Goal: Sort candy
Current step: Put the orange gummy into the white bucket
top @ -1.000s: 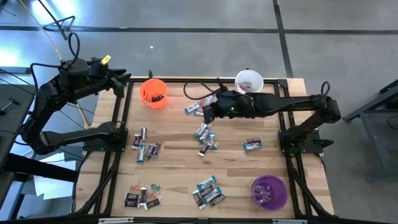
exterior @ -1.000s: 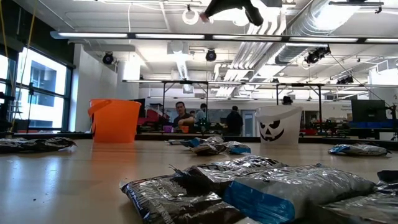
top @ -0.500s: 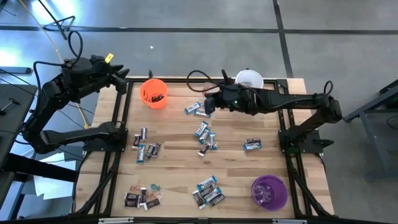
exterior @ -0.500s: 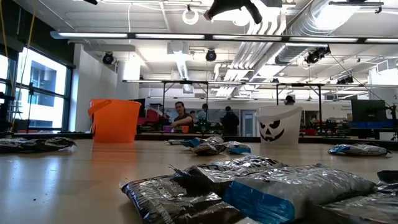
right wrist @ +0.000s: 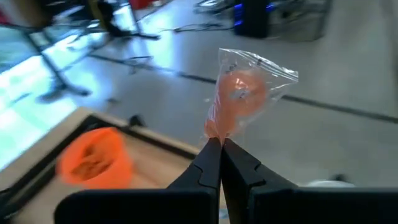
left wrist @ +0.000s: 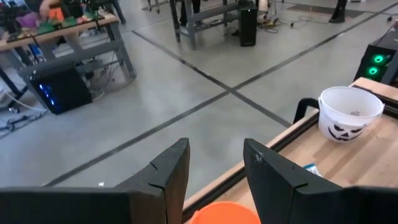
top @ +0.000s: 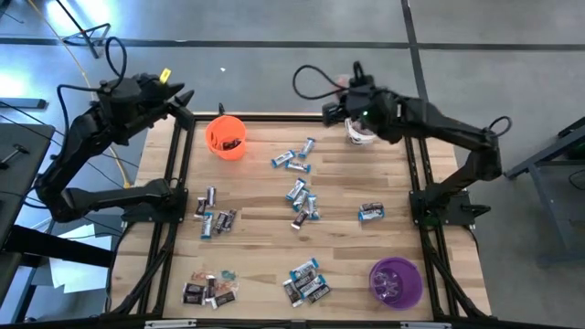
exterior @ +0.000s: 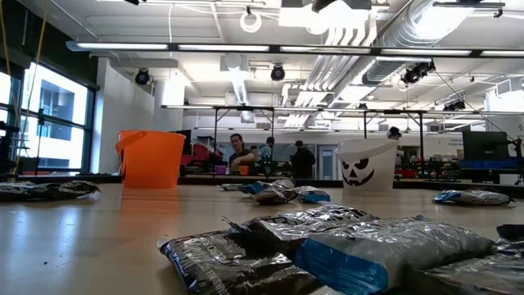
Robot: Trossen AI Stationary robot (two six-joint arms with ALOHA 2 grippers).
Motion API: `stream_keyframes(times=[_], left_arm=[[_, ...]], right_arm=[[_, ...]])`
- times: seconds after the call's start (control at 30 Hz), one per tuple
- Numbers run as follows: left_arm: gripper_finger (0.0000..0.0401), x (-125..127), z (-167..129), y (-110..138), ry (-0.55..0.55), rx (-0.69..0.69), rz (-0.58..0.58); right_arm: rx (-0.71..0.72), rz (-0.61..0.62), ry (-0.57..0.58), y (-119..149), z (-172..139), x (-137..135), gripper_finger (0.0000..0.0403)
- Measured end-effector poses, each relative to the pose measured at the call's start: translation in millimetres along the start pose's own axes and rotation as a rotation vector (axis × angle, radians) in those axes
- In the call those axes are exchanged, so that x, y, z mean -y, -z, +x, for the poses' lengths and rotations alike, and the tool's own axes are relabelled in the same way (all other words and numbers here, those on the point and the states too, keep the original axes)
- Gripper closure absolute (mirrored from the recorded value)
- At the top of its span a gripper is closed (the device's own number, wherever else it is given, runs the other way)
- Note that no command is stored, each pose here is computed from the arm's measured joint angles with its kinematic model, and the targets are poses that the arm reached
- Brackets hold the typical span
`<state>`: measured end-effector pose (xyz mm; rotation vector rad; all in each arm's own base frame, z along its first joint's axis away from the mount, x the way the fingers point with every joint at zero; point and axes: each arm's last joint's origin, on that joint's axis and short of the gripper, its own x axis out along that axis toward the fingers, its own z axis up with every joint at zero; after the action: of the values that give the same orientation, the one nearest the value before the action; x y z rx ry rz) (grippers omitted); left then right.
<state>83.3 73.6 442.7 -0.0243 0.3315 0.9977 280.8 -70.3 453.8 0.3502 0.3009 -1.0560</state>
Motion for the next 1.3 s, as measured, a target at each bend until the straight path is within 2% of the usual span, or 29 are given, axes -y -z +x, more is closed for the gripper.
stream_keyframes(times=[0.2,0.33,0.63,0.8,0.93,1.07,1.3], left_arm=[[0.0261,2.8,7.1,-5.0,-0.001,0.025,0.021],[0.0261,5.1,13.1,-9.3,-0.001,0.049,0.009],[0.0261,10.9,28.4,-19.3,-0.005,0.104,-0.106],[0.0261,13.9,36.3,-22.9,-0.008,0.122,-0.167],[0.0261,16.2,42.6,-24.2,-0.013,0.122,-0.194],[0.0261,18.5,48.5,-24.7,-0.013,0.116,-0.193],[0.0261,21.8,56.5,-23.9,-0.015,0.094,-0.185]], right_arm=[[-0.028,-0.025,0.154,-14.2,-6.9,27.1,0.0403],[-0.107,-0.052,0.247,-13.2,-1.0,46.2,0.0403],[-0.233,-0.136,0.385,-19.4,17.4,85.6,0.0403],[-0.311,-0.156,0.366,-25.5,28.2,105.1,0.0403],[-0.391,-0.132,0.295,-28.9,35.6,120.2,0.0403],[-0.453,-0.093,0.219,-31.8,41.0,133.7,0.0403],[-0.503,-0.025,0.151,-35.4,46.4,151.2,0.0403]])
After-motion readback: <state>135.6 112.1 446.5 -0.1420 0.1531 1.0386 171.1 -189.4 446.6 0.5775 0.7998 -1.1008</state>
